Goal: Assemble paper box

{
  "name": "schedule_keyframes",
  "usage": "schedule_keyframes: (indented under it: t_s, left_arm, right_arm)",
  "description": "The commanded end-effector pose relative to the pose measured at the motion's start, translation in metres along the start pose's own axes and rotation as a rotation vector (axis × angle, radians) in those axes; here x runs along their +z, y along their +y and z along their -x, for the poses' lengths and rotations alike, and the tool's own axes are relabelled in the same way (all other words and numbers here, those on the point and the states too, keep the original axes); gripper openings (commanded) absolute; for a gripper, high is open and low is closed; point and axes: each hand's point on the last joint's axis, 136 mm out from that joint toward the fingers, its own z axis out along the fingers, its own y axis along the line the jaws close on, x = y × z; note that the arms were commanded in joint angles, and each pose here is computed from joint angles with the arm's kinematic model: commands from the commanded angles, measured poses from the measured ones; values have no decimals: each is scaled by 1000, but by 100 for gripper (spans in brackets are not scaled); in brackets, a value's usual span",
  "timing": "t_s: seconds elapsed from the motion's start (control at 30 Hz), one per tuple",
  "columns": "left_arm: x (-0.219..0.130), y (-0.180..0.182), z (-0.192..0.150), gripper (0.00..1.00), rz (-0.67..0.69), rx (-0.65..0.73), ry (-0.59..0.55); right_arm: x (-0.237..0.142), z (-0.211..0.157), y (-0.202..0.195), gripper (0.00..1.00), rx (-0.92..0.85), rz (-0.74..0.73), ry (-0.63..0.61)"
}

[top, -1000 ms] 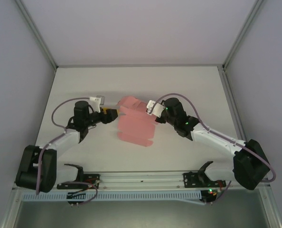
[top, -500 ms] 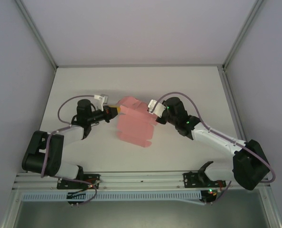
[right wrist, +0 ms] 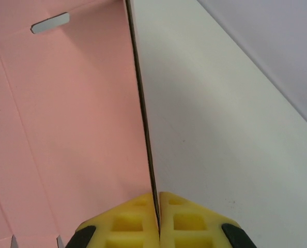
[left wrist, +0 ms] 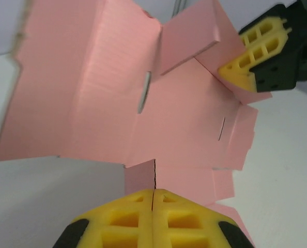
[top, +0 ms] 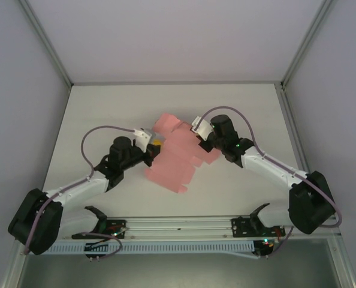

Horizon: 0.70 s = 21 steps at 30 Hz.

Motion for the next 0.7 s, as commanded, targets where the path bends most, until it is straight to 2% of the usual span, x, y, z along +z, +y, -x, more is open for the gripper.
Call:
schedule_keyframes:
  t_s: [0.0, 0.23, 0.33, 0.5, 0.53, 0.6, 0.67]
  left_arm:
    - [4, 11, -7, 0, 171, 150, 80]
    - [34, -16, -15, 0, 264, 329, 160]
    - [50, -32, -24, 0, 246, 350, 174]
    - [61, -25, -32, 0, 328, 321, 183]
    - [59, -25, -32, 3, 330, 314, 181]
    - [52, -22, -30, 19, 332, 300, 169]
    - [40, -19, -24, 44, 337, 241, 137]
  right_arm:
    - [-6, 21, 4, 0, 19, 30, -71]
    - [-7, 24, 23, 0, -108, 28, -71]
    - [-5, 22, 28, 0, -137, 24, -55]
    - [0, 14, 27, 0, -149, 0, -21]
    - [0, 13, 27, 0, -154, -4, -18]
    - [0, 10, 24, 0, -169, -25, -9]
    - [-1, 10, 19, 0, -185, -51, -1]
